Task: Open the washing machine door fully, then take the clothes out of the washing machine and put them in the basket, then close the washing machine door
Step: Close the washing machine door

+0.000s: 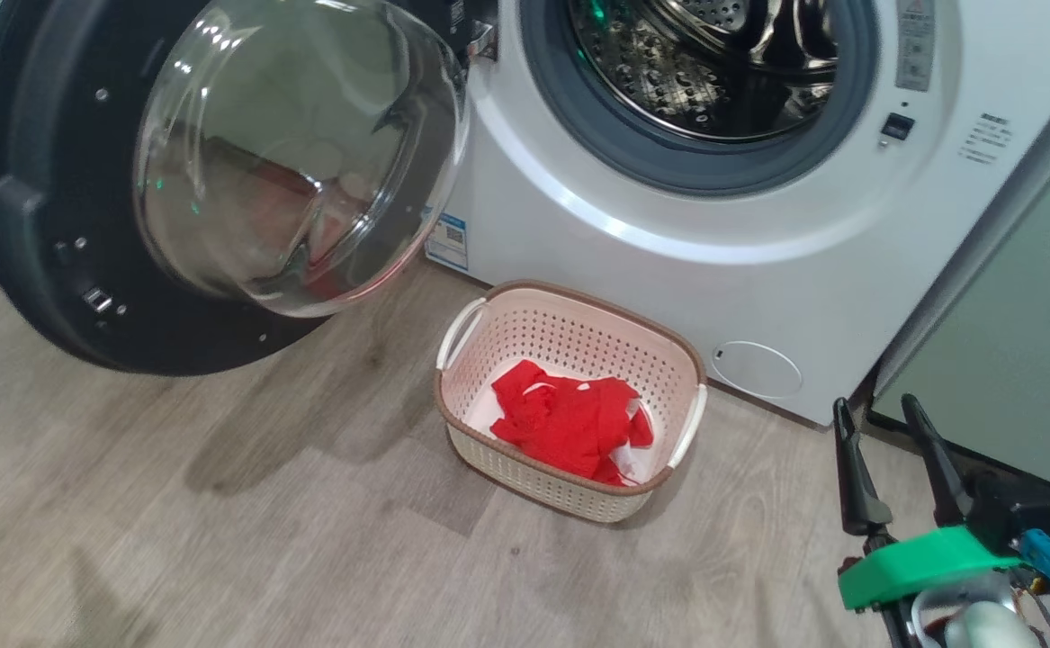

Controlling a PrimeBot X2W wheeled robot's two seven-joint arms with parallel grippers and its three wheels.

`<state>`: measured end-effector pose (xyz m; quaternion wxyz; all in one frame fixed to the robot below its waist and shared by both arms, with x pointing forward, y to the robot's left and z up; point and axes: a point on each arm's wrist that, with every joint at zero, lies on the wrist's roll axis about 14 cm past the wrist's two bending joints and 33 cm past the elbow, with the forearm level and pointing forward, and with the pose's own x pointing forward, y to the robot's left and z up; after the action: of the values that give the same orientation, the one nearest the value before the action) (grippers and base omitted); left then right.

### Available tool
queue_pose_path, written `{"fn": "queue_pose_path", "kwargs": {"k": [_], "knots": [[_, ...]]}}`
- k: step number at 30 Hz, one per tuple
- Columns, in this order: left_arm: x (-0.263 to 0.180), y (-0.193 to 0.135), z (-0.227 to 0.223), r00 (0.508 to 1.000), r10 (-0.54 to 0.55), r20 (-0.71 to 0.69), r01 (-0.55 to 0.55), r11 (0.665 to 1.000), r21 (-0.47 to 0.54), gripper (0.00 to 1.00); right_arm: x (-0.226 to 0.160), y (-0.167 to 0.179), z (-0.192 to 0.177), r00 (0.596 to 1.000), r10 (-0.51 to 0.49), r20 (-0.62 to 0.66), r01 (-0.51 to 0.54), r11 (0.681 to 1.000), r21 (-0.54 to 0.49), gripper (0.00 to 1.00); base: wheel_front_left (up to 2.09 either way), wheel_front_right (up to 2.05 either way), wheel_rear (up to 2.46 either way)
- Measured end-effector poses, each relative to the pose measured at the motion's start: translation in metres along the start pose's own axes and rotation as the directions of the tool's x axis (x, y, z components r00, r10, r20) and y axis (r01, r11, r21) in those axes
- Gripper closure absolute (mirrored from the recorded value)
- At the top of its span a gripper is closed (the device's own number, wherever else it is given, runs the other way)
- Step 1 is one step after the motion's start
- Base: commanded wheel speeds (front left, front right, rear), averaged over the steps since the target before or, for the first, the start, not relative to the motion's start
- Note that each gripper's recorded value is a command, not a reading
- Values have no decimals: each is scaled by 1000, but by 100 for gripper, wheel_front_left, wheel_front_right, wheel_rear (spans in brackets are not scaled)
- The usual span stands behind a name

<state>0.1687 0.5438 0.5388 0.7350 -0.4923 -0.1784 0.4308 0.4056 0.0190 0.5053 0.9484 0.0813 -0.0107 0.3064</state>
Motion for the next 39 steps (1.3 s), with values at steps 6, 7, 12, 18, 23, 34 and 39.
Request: {"fn": "queue_pose_path", "kwargs": {"k": [6, 7, 12, 18, 23, 34, 39], "knots": [[26, -38, 6, 991, -17, -134, -21, 959, -282, 100, -11, -17, 1, 999, -52, 3, 52, 999, -5, 0, 0, 0, 0], [29, -48, 4, 987, -31, -156, -17, 954, -298, 100, -12, -19, 2, 998, -59, 5, 59, 998, -7, 0, 0, 0, 0], [39, -86, -11, 963, -79, -257, -6, 949, -316, 100, -20, -33, 2, 995, -95, 5, 95, 995, -16, 0, 0, 0, 0], [44, -110, -45, 923, -86, -376, -13, 968, -252, 100, -28, -47, -1, 992, -129, -5, 129, 991, -21, 0, 0, 0, 0], [46, -131, -64, 904, -101, -416, 10, 976, -215, 100, -33, -54, -7, 989, -147, -20, 146, 989, -22, 0, 0, 0, 0], [44, -147, -99, 880, -99, -465, 28, 987, -157, 100, -39, -69, -14, 984, -175, -40, 173, 984, -32, 0, 0, 0, 0], [35, -146, -106, 858, -99, -504, 37, 990, -133, 100, -37, -67, -11, 985, -169, -33, 168, 985, -35, 0, 0, 0, 0]]}}
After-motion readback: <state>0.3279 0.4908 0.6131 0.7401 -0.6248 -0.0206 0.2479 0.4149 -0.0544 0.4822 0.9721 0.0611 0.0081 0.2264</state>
